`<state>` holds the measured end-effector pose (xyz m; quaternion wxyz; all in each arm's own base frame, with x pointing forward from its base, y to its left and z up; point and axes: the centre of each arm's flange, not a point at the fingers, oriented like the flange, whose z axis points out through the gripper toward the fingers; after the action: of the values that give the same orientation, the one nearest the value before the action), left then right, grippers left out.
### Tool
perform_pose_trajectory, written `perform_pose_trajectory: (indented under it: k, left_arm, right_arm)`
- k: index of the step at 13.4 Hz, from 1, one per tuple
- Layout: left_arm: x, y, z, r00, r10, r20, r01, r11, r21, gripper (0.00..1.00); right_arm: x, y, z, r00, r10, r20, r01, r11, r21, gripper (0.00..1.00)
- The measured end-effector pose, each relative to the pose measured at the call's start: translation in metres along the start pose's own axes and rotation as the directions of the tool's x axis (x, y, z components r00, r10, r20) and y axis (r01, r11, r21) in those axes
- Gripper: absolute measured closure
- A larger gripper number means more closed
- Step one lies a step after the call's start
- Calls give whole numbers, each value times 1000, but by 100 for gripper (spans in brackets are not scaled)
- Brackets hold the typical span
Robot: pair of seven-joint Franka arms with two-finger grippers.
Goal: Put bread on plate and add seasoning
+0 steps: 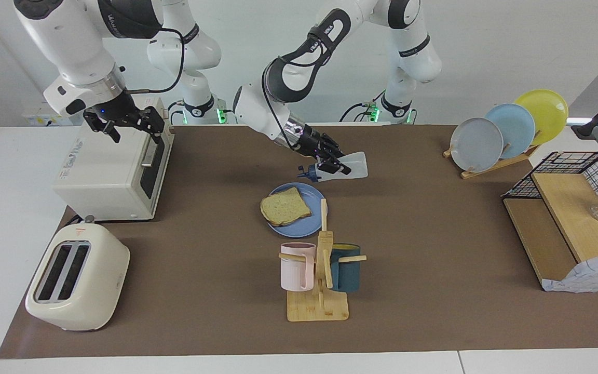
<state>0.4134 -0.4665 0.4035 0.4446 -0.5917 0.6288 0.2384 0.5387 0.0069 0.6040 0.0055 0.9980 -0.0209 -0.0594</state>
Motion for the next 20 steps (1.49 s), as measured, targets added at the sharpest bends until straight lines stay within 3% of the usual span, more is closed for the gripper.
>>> perform_pose_trajectory:
  k: [1,3,5,11,16,20]
  left_arm:
    - [2,4,3,998,5,58,-6,1000,6,53]
    - [54,13,18,976,22,218,-30,999,33,53]
    - [101,13,32,947,9,321,-31,998,63,53]
    - [96,-9,19,932,-67,357,1,983,182,53]
    - [111,0,12,915,-59,398,-77,945,317,53]
    - [113,-19,57,890,-43,453,-124,935,332,53]
  right_arm:
    - [0,0,0,1000,0,0,0,1000,0,0]
    - [0,0,0,1000,0,0,0,1000,0,0]
    - [0,5,0,1000,3,0,-3,1000,1,0]
    - [0,14,0,1000,1,0,-1,1000,3,0]
    - [0,13,0,1000,-1,0,1,1000,2,0]
    - [0,14,-1,1000,0,0,0,1000,3,0]
